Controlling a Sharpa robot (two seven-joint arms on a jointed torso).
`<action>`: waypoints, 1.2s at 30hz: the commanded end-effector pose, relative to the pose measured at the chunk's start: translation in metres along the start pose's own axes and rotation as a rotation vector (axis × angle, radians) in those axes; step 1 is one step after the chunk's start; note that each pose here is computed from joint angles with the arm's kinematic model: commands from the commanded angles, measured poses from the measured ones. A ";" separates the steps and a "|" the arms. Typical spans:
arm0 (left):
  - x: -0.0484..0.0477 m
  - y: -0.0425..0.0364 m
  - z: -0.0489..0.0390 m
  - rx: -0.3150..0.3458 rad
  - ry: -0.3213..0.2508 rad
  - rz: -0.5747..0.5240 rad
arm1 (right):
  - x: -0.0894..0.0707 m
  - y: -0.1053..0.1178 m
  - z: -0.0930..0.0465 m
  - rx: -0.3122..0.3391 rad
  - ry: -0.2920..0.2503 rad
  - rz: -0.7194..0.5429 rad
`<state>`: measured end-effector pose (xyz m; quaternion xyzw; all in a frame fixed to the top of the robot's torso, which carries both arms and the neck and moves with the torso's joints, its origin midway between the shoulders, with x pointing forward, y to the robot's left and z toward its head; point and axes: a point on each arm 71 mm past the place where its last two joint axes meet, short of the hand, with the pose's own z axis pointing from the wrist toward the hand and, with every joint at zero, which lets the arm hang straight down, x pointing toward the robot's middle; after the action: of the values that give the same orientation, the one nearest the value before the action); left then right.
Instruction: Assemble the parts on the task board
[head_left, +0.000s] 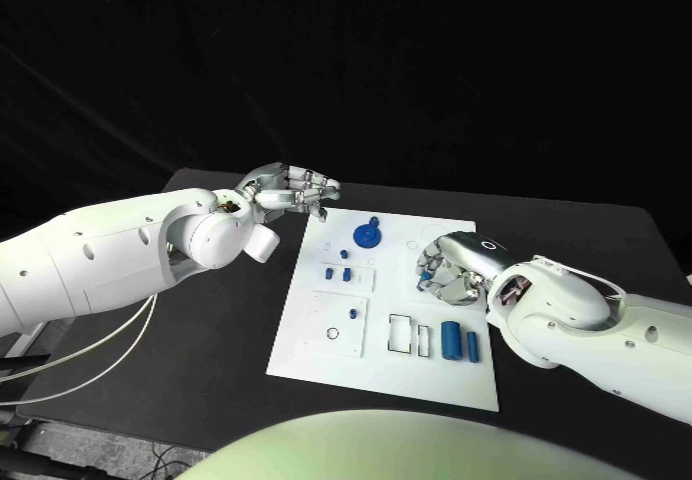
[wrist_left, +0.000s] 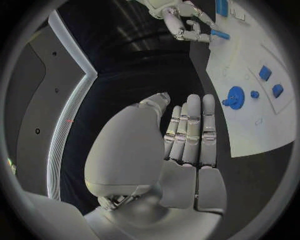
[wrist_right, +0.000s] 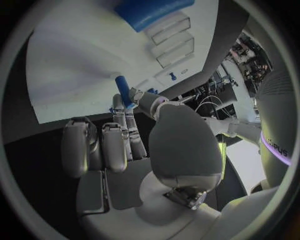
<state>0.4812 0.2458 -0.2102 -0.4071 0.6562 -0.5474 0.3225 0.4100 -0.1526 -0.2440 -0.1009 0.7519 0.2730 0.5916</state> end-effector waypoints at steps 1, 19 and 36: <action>0.0013 -0.0010 0.0007 0.006 0.015 -0.005 | -0.013 0.010 -0.004 -0.026 -0.065 0.014; 0.0052 0.0002 0.0070 0.002 0.023 -0.008 | 0.008 0.109 0.007 -0.281 -0.013 0.147; 0.0127 -0.0005 0.0109 0.008 0.048 -0.016 | 0.063 0.127 0.020 -0.310 0.091 0.157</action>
<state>0.4854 0.2324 -0.2128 -0.4023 0.6592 -0.5533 0.3123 0.3500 -0.0281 -0.2675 -0.1258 0.7332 0.4241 0.5165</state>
